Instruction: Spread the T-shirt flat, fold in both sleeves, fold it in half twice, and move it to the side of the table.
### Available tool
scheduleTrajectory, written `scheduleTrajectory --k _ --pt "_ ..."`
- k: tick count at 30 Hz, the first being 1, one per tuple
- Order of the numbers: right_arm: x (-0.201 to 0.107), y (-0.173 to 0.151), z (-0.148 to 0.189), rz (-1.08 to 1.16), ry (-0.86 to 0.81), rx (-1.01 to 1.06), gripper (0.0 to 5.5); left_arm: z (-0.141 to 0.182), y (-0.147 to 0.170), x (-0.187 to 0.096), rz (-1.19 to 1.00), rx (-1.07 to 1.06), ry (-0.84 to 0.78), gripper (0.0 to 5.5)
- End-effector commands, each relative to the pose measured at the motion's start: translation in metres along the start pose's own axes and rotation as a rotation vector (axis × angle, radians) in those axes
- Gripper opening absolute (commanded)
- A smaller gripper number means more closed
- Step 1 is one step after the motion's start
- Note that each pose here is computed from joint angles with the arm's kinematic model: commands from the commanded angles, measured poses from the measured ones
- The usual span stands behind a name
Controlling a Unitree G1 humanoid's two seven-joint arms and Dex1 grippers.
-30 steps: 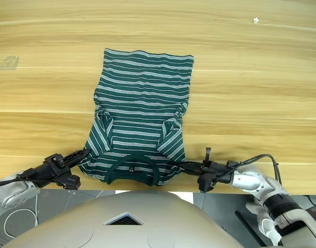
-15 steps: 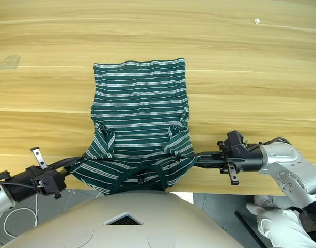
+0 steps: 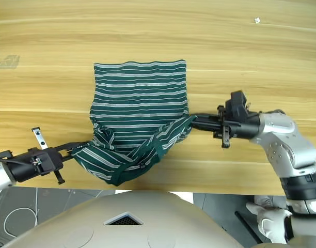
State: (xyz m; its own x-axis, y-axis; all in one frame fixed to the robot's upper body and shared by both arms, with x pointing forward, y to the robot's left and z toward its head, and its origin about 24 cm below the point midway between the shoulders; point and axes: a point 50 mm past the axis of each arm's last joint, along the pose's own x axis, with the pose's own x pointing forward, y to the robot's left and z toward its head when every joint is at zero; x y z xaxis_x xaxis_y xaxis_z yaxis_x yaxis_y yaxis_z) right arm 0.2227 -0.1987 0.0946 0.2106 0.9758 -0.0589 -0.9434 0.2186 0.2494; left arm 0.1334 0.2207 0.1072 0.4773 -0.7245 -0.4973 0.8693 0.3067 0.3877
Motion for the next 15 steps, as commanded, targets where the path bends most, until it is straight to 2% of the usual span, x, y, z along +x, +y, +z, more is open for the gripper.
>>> scheduleTrajectory --k 1,5,9,15 --pt "0.014 -0.031 0.011 -0.052 -0.018 -0.052 0.00 -0.002 0.034 0.020 0.052 0.004 -0.040 0.00" --pt "0.022 -0.062 0.017 -0.128 -0.022 -0.080 0.00 -0.005 0.068 0.041 0.139 -0.061 -0.121 0.00" --pt "0.028 -0.088 0.024 -0.217 -0.036 -0.113 0.00 -0.021 0.101 0.057 0.262 -0.119 -0.105 0.00" --pt "0.042 -0.117 0.027 -0.353 -0.067 -0.128 0.00 -0.038 0.122 0.073 0.325 -0.260 -0.132 0.00"
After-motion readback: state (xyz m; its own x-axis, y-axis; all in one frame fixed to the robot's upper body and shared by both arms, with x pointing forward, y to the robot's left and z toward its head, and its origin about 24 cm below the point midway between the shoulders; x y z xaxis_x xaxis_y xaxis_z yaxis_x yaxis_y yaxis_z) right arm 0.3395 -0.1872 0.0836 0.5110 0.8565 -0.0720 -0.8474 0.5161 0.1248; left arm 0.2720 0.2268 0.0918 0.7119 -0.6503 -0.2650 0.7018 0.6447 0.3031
